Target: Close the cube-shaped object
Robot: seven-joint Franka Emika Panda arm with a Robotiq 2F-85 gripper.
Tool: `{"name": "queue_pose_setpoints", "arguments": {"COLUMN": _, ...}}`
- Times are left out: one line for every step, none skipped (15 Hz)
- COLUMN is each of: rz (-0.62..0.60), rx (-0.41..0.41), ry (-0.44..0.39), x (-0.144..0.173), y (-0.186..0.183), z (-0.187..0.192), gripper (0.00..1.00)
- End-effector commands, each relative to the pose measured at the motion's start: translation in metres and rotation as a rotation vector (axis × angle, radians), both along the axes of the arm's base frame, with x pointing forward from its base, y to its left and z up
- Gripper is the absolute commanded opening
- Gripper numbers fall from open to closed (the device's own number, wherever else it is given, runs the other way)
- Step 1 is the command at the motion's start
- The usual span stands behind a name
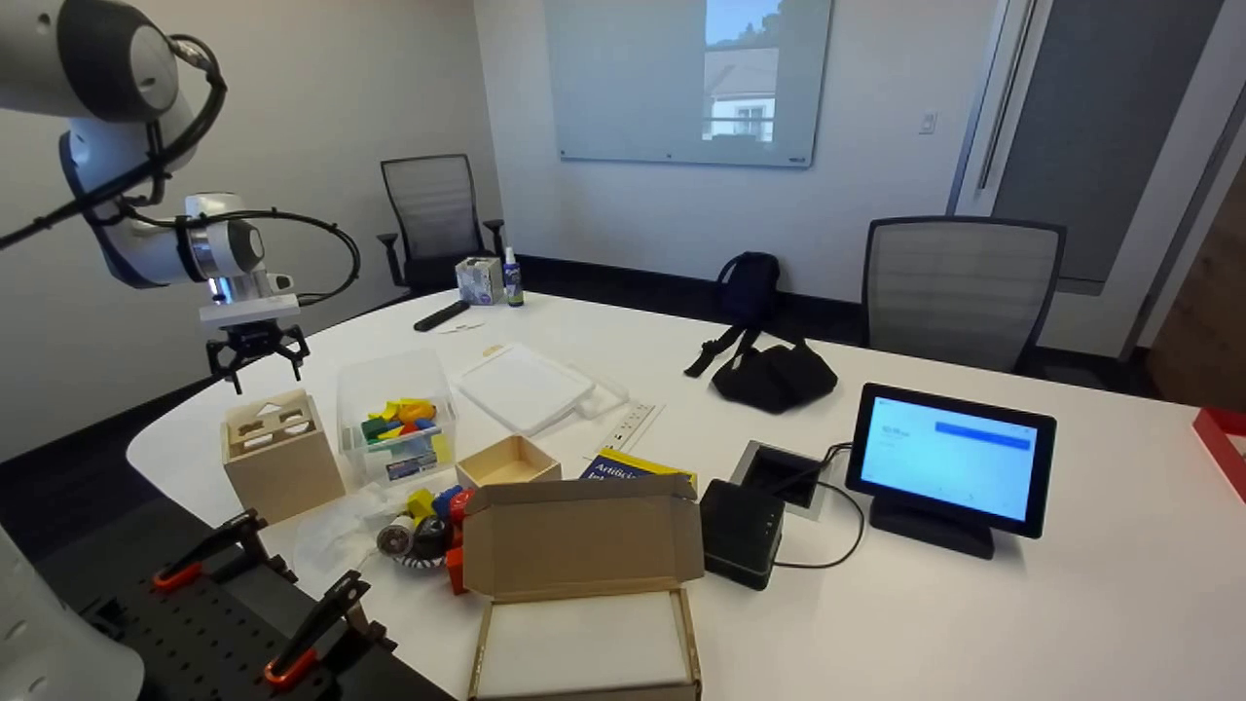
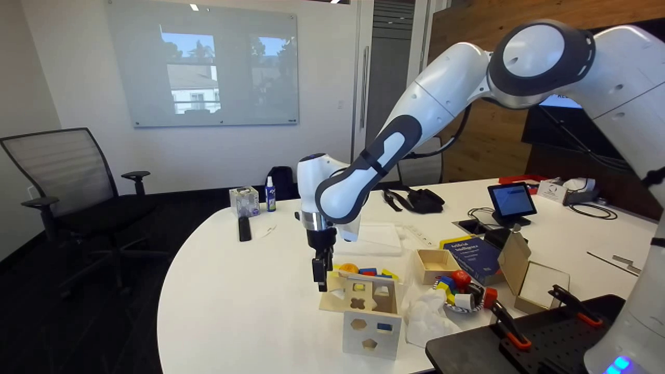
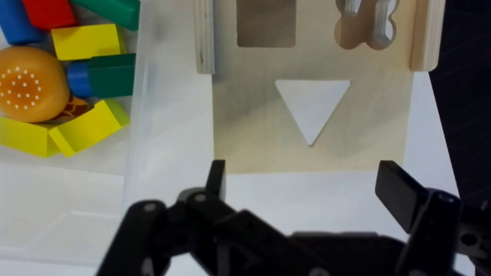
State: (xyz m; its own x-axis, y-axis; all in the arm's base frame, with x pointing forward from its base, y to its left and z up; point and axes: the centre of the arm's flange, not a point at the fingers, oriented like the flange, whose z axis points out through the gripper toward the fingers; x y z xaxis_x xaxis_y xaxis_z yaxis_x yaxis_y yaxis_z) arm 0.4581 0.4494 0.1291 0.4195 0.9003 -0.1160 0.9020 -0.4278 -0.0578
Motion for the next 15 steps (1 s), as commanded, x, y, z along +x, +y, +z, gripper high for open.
{"name": "queue_pose_setpoints", "arguments": {"rz": 0.049, "rx": 0.037, "ry": 0.019, "x": 0.015, "y": 0.011, "z": -0.009, "gripper": 1.0}}
{"name": "queue_pose_setpoints", "arguments": {"rz": 0.06, "rx": 0.041, "ry": 0.019, "x": 0.018, "y": 0.013, "z": -0.011, "gripper": 1.0}}
{"name": "queue_pose_setpoints", "arguments": {"rz": 0.071, "rx": 0.049, "ry": 0.017, "x": 0.02, "y": 0.015, "z": -0.012, "gripper": 1.0}}
{"name": "queue_pose_setpoints", "arguments": {"rz": 0.08, "rx": 0.052, "ry": 0.018, "x": 0.023, "y": 0.018, "z": -0.014, "gripper": 1.0}}
{"name": "queue_pose_setpoints", "arguments": {"rz": 0.093, "rx": 0.057, "ry": 0.023, "x": 0.026, "y": 0.02, "z": -0.015, "gripper": 1.0}}
{"name": "queue_pose_setpoints", "arguments": {"rz": 0.105, "rx": 0.063, "ry": 0.027, "x": 0.028, "y": 0.022, "z": -0.017, "gripper": 1.0}}
{"name": "queue_pose_setpoints", "arguments": {"rz": 0.117, "rx": 0.064, "ry": 0.044, "x": 0.029, "y": 0.024, "z": -0.019, "gripper": 1.0}}
{"name": "queue_pose_setpoints", "arguments": {"rz": 0.131, "rx": 0.065, "ry": 0.063, "x": 0.029, "y": 0.025, "z": -0.021, "gripper": 1.0}}
{"name": "queue_pose_setpoints", "arguments": {"rz": 0.138, "rx": 0.06, "ry": 0.081, "x": 0.027, "y": 0.027, "z": -0.023, "gripper": 1.0}}
{"name": "queue_pose_setpoints", "arguments": {"rz": 0.143, "rx": 0.055, "ry": 0.1, "x": 0.026, "y": 0.027, "z": -0.024, "gripper": 1.0}}
{"name": "queue_pose_setpoints", "arguments": {"rz": 0.148, "rx": 0.053, "ry": 0.117, "x": 0.023, "y": 0.028, "z": -0.024, "gripper": 1.0}}
{"name": "queue_pose_setpoints", "arguments": {"rz": 0.14, "rx": 0.037, "ry": 0.132, "x": 0.021, "y": 0.028, "z": -0.025, "gripper": 1.0}}
{"name": "queue_pose_setpoints", "arguments": {"rz": 0.135, "rx": 0.026, "ry": 0.147, "x": 0.019, "y": 0.027, "z": -0.025, "gripper": 1.0}}
{"name": "queue_pose_setpoints", "arguments": {"rz": 0.118, "rx": -0.001, "ry": 0.159, "x": 0.016, "y": 0.025, "z": -0.023, "gripper": 1.0}}
{"name": "queue_pose_setpoints", "arguments": {"rz": 0.105, "rx": -0.028, "ry": 0.169, "x": 0.014, "y": 0.023, "z": -0.022, "gripper": 1.0}}
